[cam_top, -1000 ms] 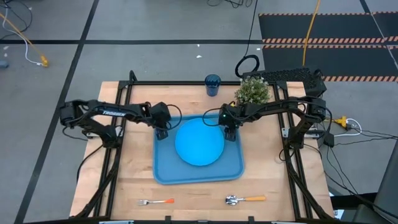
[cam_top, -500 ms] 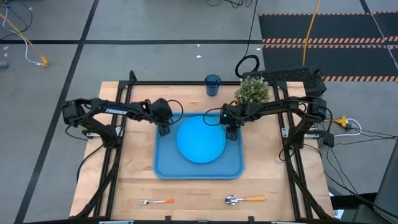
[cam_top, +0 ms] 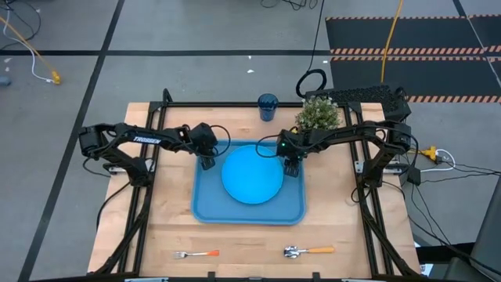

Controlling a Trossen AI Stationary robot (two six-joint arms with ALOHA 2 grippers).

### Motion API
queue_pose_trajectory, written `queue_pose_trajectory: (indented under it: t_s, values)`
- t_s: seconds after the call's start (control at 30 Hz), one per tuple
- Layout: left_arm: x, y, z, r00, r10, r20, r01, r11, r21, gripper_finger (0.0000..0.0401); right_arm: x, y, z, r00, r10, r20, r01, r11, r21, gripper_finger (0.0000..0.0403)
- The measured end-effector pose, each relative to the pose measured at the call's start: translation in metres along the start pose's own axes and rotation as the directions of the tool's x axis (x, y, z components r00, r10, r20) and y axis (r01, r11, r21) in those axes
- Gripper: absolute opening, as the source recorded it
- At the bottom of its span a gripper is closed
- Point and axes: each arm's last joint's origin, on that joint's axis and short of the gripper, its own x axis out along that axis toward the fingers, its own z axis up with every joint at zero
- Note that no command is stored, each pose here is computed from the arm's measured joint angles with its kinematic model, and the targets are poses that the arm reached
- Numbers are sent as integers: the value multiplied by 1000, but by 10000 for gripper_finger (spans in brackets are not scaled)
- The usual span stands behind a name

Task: Pick and place plate/cup/fork/spoon on tray
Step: Move the blue tray to the center of the table

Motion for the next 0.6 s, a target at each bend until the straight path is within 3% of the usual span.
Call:
queue_pose_trajectory:
  t_s: [0.6]
  values:
    - [0,-10,-1,1000,-12,-11,12,1000,16,143,0,-10,0,1000,-25,8,24,999,20,171]
